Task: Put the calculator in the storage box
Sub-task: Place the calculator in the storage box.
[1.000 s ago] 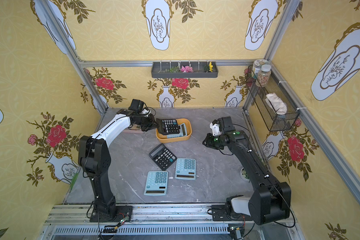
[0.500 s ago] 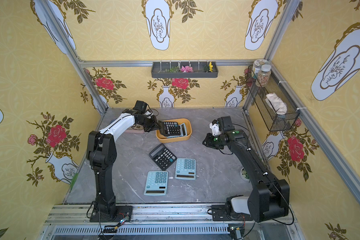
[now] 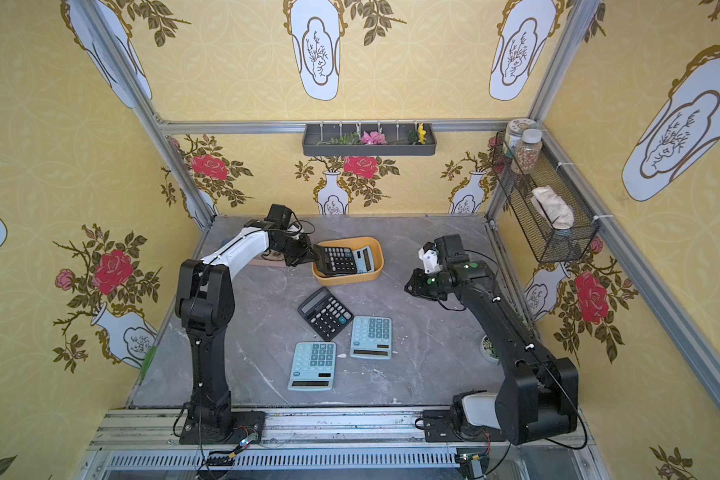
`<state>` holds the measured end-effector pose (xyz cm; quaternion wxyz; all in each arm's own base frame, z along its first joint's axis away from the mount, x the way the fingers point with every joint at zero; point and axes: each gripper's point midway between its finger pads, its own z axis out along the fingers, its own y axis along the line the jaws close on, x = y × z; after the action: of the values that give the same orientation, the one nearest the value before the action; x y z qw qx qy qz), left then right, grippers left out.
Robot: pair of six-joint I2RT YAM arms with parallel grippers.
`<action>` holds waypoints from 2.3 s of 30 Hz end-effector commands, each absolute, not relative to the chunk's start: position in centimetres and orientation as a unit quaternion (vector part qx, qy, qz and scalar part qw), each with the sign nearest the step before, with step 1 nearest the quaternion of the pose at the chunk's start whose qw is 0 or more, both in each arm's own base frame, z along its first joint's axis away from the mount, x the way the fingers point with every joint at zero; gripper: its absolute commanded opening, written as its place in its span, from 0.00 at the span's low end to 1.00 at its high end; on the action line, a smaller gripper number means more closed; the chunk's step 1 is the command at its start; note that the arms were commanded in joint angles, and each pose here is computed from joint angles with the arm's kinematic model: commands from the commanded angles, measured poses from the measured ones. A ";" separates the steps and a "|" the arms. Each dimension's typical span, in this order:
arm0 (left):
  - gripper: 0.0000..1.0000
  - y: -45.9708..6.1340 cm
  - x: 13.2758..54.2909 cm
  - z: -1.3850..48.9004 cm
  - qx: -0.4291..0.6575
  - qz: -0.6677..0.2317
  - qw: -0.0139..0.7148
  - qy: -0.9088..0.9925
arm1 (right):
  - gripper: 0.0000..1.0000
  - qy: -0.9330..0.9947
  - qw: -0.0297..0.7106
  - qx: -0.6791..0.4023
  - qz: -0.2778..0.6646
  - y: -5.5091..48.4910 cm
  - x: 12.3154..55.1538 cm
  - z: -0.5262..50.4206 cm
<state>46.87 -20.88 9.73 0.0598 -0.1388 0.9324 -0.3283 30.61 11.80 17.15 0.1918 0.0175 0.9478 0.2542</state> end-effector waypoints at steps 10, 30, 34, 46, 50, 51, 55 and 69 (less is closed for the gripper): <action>0.01 -21.0 47.1 8.3 -0.135 -0.336 0.050 0.931 | 0.33 0.946 0.200 0.009 0.254 11.8 30.8 16.8; 0.13 -20.6 47.0 7.7 -0.126 -0.342 0.042 0.930 | 0.37 0.949 0.195 0.010 0.247 11.7 30.7 16.1; 0.15 -20.6 47.1 7.6 -0.127 -0.340 0.042 0.931 | 0.37 0.949 0.194 0.010 0.247 11.7 30.7 16.1; 0.23 -20.6 47.0 7.1 -0.128 -0.340 0.037 0.931 | 0.38 0.950 0.190 0.011 0.246 11.6 30.7 15.7; 0.26 -20.6 47.1 7.1 -0.127 -0.341 0.037 0.931 | 0.38 0.951 0.189 0.011 0.245 11.6 30.7 15.6; 0.26 -20.6 47.1 7.0 -0.127 -0.340 0.037 0.931 | 0.38 0.951 0.189 0.011 0.245 11.6 30.8 15.6; 0.27 -20.6 47.1 7.0 -0.127 -0.340 0.037 0.931 | 0.38 0.951 0.189 0.011 0.244 11.7 30.9 15.7; 0.29 -20.1 47.0 7.7 -0.123 -0.326 0.046 0.936 | 0.39 0.952 0.189 0.010 0.241 11.6 31.2 15.8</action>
<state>47.27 -20.62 7.98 0.0480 -0.1243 0.9315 -0.3385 30.83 11.64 15.59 0.1808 0.0155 0.9527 0.2436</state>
